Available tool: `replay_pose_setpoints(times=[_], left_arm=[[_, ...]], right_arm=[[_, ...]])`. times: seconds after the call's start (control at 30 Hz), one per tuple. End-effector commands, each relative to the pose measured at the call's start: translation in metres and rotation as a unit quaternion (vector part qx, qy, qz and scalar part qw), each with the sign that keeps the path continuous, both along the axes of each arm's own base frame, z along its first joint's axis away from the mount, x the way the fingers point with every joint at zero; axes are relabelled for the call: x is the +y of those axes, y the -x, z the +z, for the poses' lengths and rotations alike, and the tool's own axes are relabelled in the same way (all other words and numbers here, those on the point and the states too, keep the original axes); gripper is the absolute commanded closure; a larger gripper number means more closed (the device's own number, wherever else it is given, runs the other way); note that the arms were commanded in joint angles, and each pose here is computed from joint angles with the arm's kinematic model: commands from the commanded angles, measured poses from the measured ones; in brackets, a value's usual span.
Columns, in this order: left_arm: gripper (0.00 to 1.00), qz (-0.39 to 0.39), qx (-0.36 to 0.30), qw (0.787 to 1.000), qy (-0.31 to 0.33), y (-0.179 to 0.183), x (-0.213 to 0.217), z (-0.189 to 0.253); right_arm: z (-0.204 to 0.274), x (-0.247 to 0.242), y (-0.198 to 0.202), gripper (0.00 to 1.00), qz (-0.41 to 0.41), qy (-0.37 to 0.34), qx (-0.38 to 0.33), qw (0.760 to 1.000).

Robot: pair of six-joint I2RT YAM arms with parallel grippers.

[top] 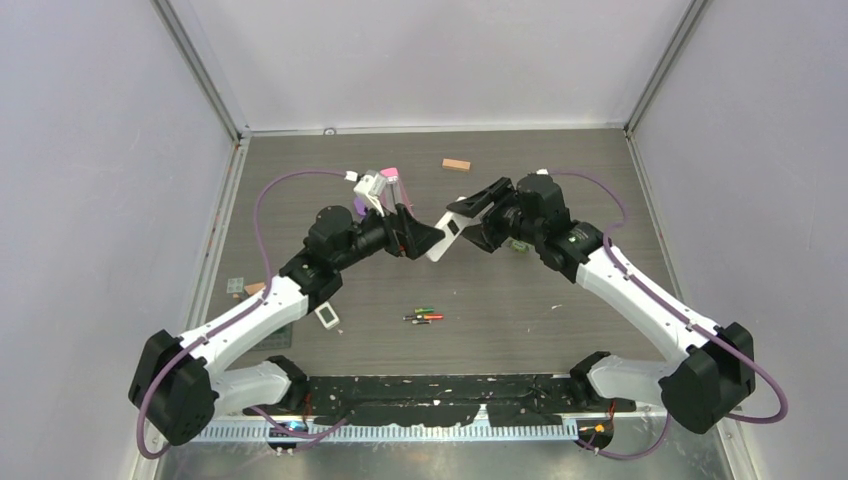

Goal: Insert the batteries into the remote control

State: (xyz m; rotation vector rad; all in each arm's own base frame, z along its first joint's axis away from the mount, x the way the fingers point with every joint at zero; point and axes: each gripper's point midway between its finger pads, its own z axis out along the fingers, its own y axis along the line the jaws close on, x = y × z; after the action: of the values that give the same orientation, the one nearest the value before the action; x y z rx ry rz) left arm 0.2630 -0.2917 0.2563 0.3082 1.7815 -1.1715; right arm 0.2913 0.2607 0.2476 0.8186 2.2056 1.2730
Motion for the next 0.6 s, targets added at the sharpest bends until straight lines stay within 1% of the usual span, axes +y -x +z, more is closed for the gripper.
replay_pose_setpoints(times=[0.0, 0.07, 0.23, 0.4, 0.5, 0.57], left_arm=[[0.18, 0.045, -0.034, 0.997, 0.051, -0.016, -0.001, 0.031], [0.20, 0.043, -0.040, 0.997, 0.054, -0.015, -0.005, 0.033], [0.31, 0.038, -0.044, 0.997, 0.056, -0.011, -0.014, 0.033], [0.51, 0.059, -0.043, 0.996, 0.056, -0.012, -0.016, 0.027], [0.62, 0.068, -0.039, 0.996, 0.052, -0.015, -0.015, 0.024], [0.71, 0.073, -0.035, 0.995, 0.052, -0.015, -0.013, 0.022]], right_arm=[[0.035, 0.006, -0.003, 0.48, -0.048, -0.097, 0.019, 0.994], [0.038, 0.009, -0.002, 0.48, -0.051, -0.111, 0.032, 0.992], [0.036, 0.016, 0.003, 0.49, -0.060, -0.141, 0.072, 0.986], [0.035, 0.029, 0.008, 0.50, -0.055, -0.168, 0.097, 0.980], [0.035, 0.034, 0.009, 0.50, -0.051, -0.178, 0.103, 0.977], [0.036, 0.036, 0.009, 0.49, -0.052, -0.183, 0.102, 0.976]])
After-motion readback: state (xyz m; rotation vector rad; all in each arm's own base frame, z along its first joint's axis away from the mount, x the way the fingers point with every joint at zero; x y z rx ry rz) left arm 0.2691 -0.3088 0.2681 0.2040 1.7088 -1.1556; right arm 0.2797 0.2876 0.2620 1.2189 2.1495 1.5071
